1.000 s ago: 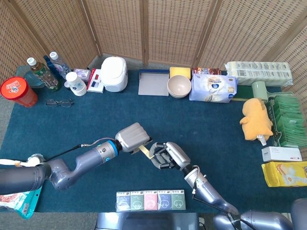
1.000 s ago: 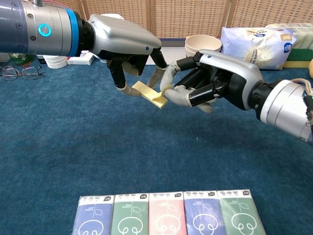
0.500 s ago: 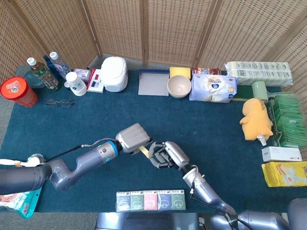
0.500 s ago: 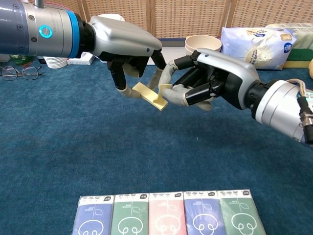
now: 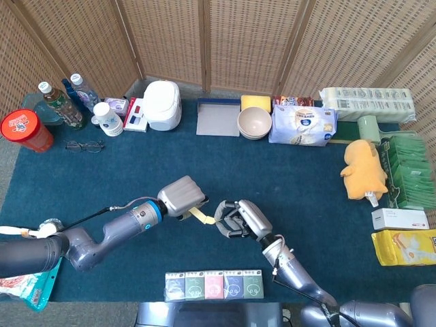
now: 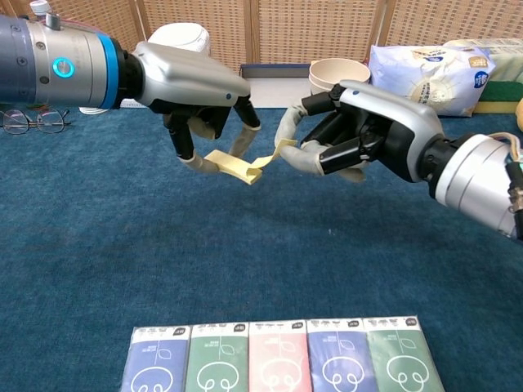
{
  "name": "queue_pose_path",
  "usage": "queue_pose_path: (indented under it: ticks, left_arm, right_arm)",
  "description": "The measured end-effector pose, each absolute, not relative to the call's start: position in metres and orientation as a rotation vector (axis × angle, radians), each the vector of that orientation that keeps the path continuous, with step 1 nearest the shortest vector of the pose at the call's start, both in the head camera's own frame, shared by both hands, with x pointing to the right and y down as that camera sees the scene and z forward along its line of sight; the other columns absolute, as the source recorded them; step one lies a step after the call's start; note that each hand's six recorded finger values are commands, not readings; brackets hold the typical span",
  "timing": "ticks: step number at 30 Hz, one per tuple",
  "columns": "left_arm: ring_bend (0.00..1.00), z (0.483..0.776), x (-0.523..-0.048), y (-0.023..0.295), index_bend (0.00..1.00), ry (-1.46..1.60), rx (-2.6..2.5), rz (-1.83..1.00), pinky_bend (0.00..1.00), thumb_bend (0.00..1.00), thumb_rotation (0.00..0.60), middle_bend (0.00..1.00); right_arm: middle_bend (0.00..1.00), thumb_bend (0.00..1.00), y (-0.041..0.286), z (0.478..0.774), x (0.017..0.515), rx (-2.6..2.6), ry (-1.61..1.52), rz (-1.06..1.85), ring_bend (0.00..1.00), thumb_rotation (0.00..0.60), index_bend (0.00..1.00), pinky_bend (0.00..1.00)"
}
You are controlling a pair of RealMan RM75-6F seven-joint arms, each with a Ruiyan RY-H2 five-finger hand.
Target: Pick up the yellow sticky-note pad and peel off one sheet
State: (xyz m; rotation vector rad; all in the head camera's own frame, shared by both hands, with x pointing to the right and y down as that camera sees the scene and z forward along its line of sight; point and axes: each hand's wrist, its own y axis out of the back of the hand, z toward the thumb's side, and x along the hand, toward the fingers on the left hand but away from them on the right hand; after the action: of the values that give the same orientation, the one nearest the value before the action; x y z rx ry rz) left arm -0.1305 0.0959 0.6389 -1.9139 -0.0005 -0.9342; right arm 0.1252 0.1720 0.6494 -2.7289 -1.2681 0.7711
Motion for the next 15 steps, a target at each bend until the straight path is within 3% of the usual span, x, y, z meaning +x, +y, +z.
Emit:
queue_pose_path:
  ticks: [10, 15]
  left_arm:
    - [1.00, 0.653, -0.152, 0.094, 0.63, 0.008, -1.911, -0.998, 0.96, 0.35, 0.600, 1.00]
    - [1.00, 0.657, -0.165, 0.085, 0.63, 0.044, -1.899, -1.036, 0.96, 0.35, 0.600, 1.00]
  right_arm:
    - [0.99, 0.44, 0.172, 0.653, 0.137, -2.720, -1.290, 0.797, 1.00, 0.600, 0.74, 0.90]
    - [0.95, 0.44, 0.168, 0.655, 0.149, -2.687, -1.297, 0.826, 0.99, 0.600, 0.66, 0.88]
